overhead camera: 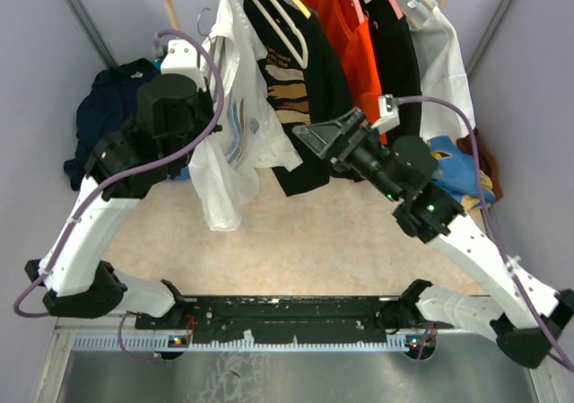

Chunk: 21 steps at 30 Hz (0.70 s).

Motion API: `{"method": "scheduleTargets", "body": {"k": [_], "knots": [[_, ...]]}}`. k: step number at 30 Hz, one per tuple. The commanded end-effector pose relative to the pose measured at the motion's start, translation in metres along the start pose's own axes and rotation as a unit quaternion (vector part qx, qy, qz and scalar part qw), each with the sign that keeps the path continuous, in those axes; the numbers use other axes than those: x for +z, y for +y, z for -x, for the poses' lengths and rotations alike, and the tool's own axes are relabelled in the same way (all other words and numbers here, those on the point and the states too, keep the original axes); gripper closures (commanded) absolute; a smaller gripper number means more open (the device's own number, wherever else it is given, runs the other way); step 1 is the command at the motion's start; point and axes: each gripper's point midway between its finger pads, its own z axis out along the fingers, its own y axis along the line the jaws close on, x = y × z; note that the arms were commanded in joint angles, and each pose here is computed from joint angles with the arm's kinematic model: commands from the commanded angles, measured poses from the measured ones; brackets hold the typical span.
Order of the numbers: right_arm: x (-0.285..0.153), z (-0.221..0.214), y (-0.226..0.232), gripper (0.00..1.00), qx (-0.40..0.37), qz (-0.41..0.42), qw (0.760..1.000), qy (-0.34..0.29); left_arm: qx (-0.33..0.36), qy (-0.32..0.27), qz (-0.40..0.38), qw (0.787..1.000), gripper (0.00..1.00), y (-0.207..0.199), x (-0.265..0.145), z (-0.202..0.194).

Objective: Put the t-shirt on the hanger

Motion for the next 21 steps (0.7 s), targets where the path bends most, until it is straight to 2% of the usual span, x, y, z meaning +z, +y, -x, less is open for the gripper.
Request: {"method": "scheduleTargets", "body": {"k": [1,12,21], "knots": [[-0.037,0.003,-0.005,0.01,-0.052,-0.018,0.998,0.005,0.011,-0.036,0.015,0.999,1.00,0.001,0.009,0.038],[-0.071,-0.005,-0.024,0.01,-0.066,-0.038,0.997,0.010,0.021,-0.077,0.032,0.996,1.00,0.002,0.062,0.082],[-0.082,-0.016,-0.042,0.01,-0.064,-0.050,0.996,0.020,0.012,-0.106,0.041,0.993,1.00,0.018,0.078,0.103]]}}
